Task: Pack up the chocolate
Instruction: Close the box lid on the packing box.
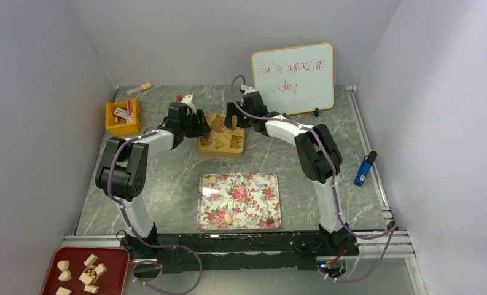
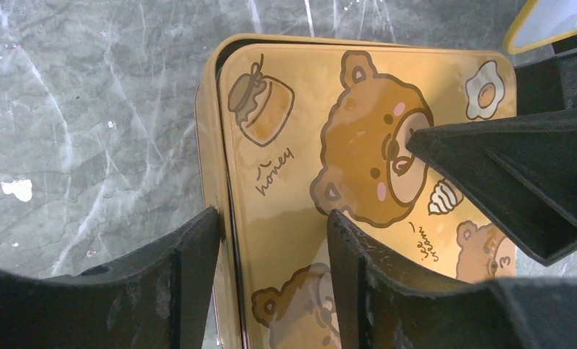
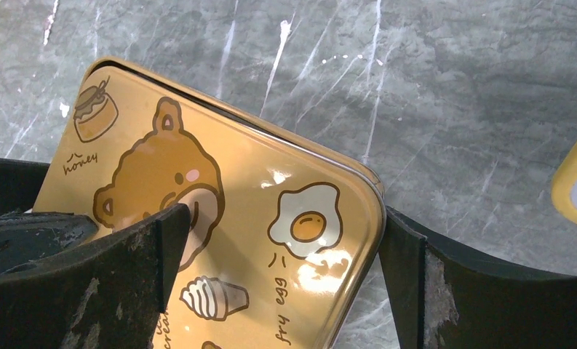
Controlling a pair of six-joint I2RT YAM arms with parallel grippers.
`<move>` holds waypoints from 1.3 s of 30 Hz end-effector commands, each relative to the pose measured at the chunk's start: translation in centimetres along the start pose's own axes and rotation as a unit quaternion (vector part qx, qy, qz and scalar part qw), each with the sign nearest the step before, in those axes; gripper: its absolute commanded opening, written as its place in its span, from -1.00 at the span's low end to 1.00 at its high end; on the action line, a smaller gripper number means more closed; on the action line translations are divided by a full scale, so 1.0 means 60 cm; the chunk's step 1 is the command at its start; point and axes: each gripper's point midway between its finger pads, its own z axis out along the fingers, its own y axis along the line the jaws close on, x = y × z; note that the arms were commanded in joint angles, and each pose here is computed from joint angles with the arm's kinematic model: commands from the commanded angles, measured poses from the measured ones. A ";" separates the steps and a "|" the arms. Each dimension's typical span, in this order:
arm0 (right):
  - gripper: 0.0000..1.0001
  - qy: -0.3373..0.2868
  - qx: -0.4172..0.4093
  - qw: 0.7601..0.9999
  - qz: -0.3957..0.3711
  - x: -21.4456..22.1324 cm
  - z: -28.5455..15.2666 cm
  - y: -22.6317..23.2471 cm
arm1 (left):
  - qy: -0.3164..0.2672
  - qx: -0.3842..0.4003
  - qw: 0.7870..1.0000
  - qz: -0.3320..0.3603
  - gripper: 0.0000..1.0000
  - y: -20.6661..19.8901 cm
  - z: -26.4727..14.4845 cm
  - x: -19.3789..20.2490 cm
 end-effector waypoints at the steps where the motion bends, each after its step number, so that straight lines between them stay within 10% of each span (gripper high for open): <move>1: 1.00 0.070 -0.048 0.996 0.006 0.051 -0.015 0.036 | 0.059 0.041 0.997 0.016 0.17 -0.041 -0.004 0.065; 39: 1.00 -0.013 -0.012 1.000 0.019 -0.066 -0.079 -0.027 | -0.008 0.012 0.999 -0.037 0.21 0.017 -0.042 -0.013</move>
